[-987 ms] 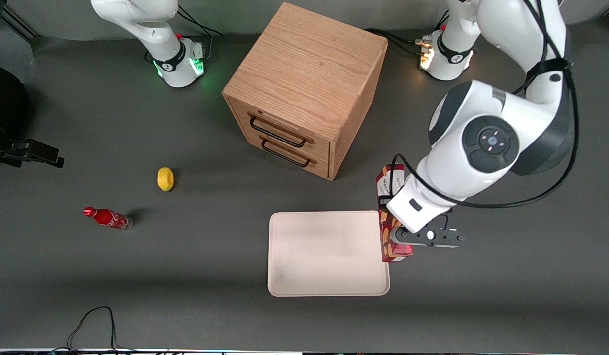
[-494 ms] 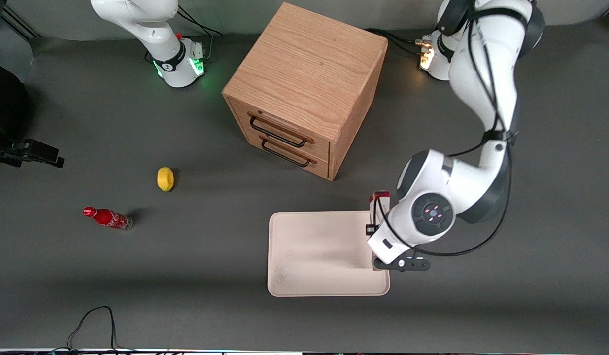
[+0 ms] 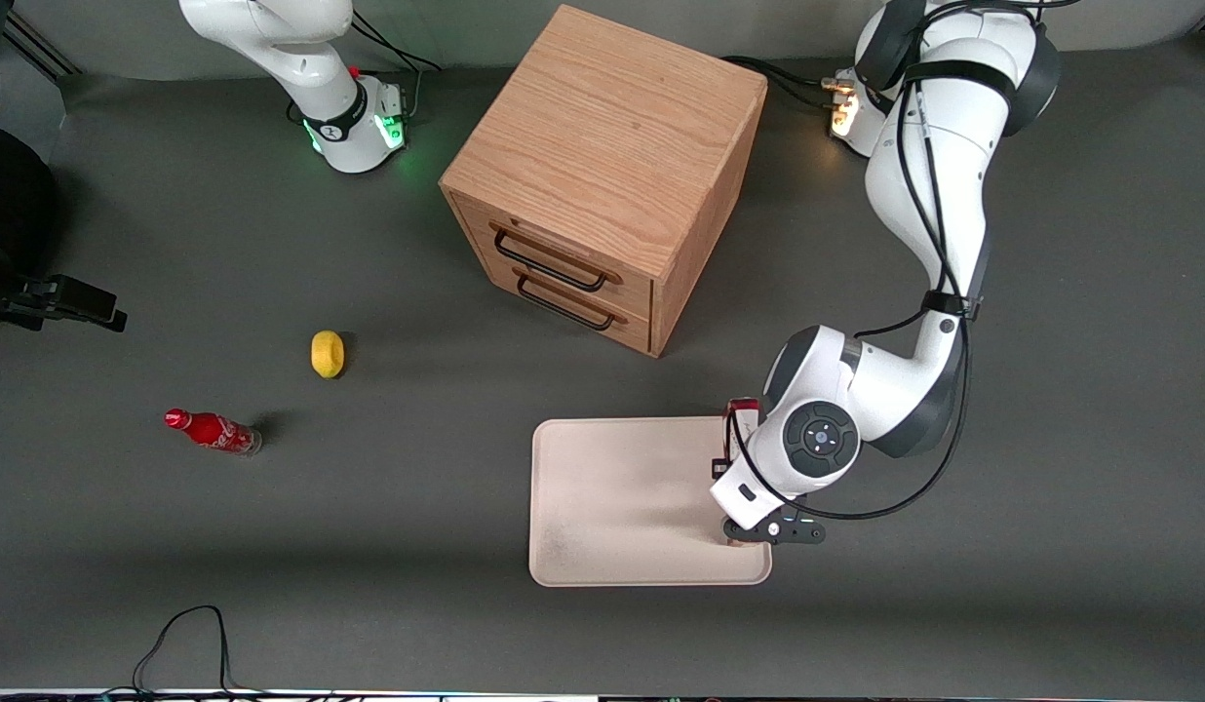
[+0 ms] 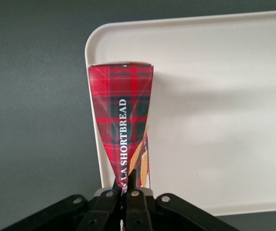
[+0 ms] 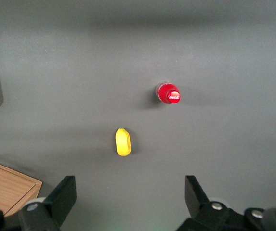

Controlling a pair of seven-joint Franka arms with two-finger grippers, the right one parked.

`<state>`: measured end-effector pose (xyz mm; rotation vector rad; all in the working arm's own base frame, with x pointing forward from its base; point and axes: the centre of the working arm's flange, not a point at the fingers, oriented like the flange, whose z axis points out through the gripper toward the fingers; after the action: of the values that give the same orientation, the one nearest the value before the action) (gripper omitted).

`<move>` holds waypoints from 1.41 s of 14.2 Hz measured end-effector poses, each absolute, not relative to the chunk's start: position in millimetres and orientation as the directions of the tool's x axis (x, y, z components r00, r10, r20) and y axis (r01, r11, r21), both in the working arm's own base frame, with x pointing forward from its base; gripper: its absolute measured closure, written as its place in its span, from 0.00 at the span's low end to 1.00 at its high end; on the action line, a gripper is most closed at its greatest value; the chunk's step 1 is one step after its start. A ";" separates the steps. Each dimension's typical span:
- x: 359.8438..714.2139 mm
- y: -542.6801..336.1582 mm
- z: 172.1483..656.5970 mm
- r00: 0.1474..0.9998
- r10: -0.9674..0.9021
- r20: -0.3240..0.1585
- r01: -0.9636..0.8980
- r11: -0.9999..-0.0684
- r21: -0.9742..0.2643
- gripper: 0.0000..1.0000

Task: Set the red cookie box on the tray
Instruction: 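Lower the box onto the tray and open the left gripper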

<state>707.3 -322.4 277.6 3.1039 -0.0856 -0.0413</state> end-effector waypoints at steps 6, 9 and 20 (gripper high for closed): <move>710.4 -322.7 267.5 0.999 -0.054 0.003 -0.054 -0.998 0.041 0.98; 710.7 -322.2 265.1 0.999 -0.050 0.003 -0.050 -0.998 0.039 0.83; 702.6 -309.2 356.3 0.999 0.030 -0.020 0.030 -1.000 0.005 0.00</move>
<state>702.6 -309.2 356.3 3.1357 0.0466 -0.0314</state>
